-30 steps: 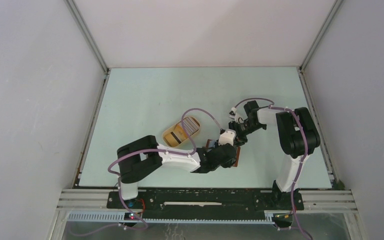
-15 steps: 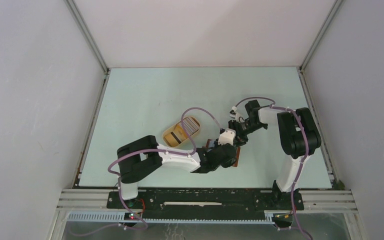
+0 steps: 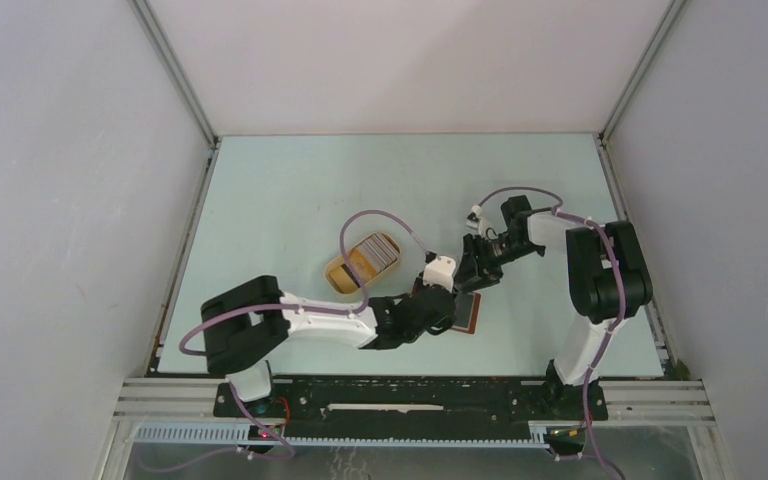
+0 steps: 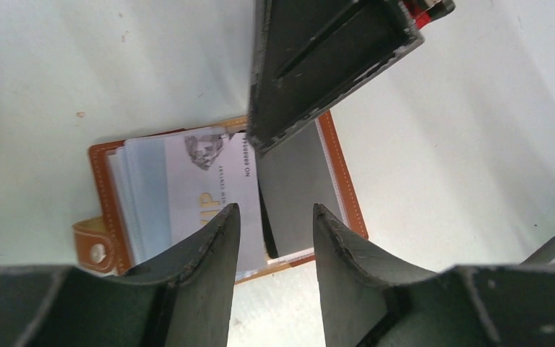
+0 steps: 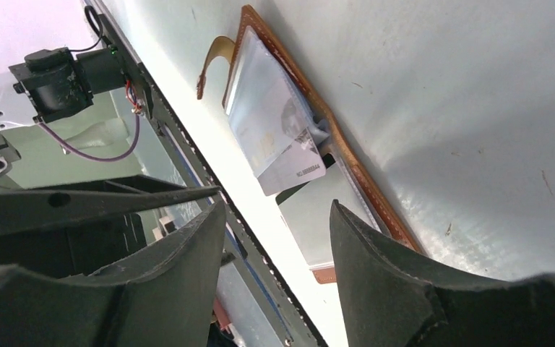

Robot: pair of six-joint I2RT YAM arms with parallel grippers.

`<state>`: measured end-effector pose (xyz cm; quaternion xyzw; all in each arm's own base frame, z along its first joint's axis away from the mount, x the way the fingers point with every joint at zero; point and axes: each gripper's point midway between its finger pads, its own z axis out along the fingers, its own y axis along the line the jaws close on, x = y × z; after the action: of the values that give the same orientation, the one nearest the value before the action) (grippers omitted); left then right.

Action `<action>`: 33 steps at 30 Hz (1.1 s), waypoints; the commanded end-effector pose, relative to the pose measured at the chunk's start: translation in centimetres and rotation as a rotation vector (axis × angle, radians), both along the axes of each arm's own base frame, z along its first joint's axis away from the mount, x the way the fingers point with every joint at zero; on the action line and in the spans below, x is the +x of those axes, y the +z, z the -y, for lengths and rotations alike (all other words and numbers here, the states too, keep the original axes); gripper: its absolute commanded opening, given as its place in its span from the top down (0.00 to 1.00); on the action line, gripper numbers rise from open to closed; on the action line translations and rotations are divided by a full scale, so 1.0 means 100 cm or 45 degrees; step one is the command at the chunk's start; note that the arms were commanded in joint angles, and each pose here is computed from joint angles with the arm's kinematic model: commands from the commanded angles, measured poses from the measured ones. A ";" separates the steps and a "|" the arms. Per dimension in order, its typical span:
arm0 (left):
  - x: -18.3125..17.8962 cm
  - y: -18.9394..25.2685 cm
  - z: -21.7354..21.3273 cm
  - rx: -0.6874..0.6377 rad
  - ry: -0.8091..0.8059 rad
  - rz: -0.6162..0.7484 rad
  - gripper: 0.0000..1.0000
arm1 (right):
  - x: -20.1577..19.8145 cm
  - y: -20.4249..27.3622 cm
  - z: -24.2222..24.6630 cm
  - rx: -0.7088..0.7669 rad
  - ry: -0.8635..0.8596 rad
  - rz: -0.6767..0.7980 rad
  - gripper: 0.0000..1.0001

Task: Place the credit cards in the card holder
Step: Insert the credit card into the card holder.

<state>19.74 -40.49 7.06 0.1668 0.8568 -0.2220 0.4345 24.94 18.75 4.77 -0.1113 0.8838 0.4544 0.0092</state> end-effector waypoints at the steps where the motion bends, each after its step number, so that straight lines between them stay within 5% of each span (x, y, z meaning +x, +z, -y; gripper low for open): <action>1: 0.009 0.035 -0.017 -0.066 0.029 0.146 0.53 | 0.010 0.030 0.000 0.063 0.061 0.199 0.36; 5: 0.015 0.048 -0.043 -0.012 0.063 0.251 0.47 | 0.012 0.043 0.002 0.060 0.097 0.316 0.38; 11: 0.024 0.066 -0.070 0.001 0.115 0.351 0.12 | 0.013 0.068 0.010 0.007 0.186 0.591 0.43; 14: 0.025 0.067 -0.068 -0.061 0.073 0.307 0.05 | 0.009 0.087 0.014 0.007 0.242 0.756 0.47; 20: 0.029 0.073 -0.076 -0.305 0.039 0.224 0.07 | -0.013 0.116 0.012 0.050 0.455 1.307 0.50; 26: 0.031 0.070 -0.090 -0.459 0.044 0.181 0.12 | -0.062 0.106 0.003 0.179 1.042 1.873 0.43; 33: 0.024 0.102 -0.073 -0.610 -0.103 0.232 0.14 | -0.061 0.076 -0.009 0.059 1.414 1.949 0.47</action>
<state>22.97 -31.43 12.63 0.0998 0.7870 -0.3371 0.5069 17.74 19.37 13.90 -0.7086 0.5159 0.2873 0.3863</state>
